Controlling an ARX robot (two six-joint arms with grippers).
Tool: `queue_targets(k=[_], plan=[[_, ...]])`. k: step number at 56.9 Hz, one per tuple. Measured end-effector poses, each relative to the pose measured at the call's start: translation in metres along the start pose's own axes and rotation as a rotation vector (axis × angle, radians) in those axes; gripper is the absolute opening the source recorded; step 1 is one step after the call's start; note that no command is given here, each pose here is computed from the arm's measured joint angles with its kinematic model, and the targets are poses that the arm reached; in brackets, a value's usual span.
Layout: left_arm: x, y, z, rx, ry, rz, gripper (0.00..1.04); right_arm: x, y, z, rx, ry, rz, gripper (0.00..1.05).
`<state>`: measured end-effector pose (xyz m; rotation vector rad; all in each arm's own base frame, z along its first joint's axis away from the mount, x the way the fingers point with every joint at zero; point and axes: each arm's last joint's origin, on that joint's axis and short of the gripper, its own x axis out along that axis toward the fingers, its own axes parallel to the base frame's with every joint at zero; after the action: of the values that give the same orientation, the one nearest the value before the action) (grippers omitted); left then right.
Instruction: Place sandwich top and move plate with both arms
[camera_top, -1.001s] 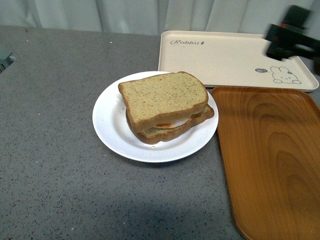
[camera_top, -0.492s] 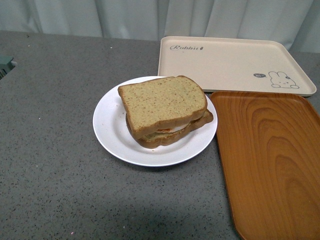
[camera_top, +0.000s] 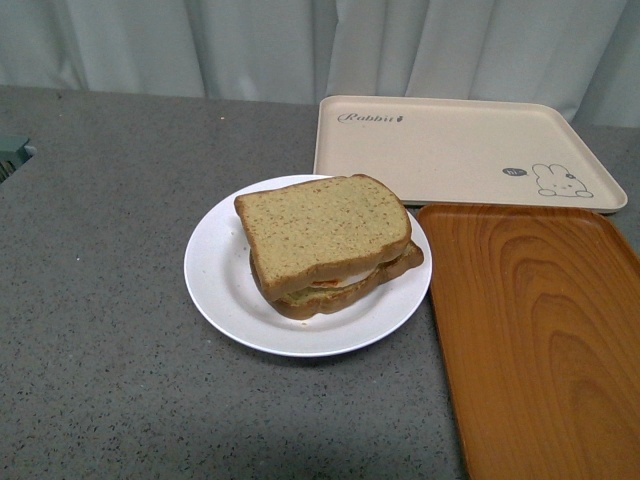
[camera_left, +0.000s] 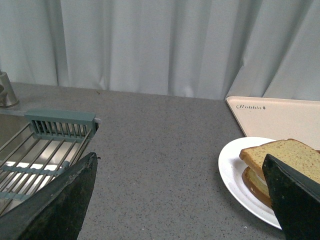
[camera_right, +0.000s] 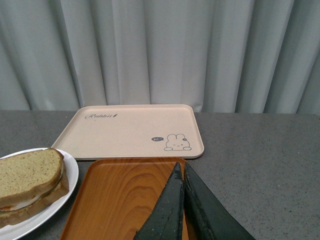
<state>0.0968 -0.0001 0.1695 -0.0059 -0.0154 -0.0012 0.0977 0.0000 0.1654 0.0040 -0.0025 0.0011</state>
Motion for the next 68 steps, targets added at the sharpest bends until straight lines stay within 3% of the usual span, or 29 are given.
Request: queue_targets(k=[12,15,20,26,41,46,51,65,68], plan=[[0.0,0.0,0.0,0.0,0.0,0.0,0.98,0.0,0.0,0.0,0.0,0.0,0.0,0.01],[0.0,0.0,0.0,0.0,0.0,0.0,0.98,0.0001,0.0002,-0.0009,0.054,0.038,0.049,0.05],[0.0,0.0,0.0,0.001,0.0,-0.001,0.98,0.0006,0.0002,-0.0061,0.309,0.183,0.164,0.2],[0.0,0.0,0.0,0.001,0.0,0.0,0.98,0.0009,0.0001,-0.0075,0.525,0.222,0.161,0.4],[0.0,0.0,0.0,0.001,0.0,0.0,0.98,0.0008,0.0001,-0.0069,0.62,0.223,0.15,0.82],[0.0,0.0001,0.0,0.001,0.0,0.004,0.98,0.0004,-0.0003,-0.0019,0.335,0.026,0.019,0.65],[0.0,0.0001,0.0,0.001,0.0,0.002,0.98,-0.0001,-0.0004,-0.0002,0.143,0.003,-0.001,0.49],[0.0,0.0,0.0,0.001,0.0,0.0,0.98,-0.0001,-0.0004,-0.0002,0.02,0.003,-0.005,0.1],[0.0,0.0,0.0,0.001,0.0,0.001,0.98,-0.0001,-0.0004,-0.0002,0.011,0.003,-0.004,0.1]])
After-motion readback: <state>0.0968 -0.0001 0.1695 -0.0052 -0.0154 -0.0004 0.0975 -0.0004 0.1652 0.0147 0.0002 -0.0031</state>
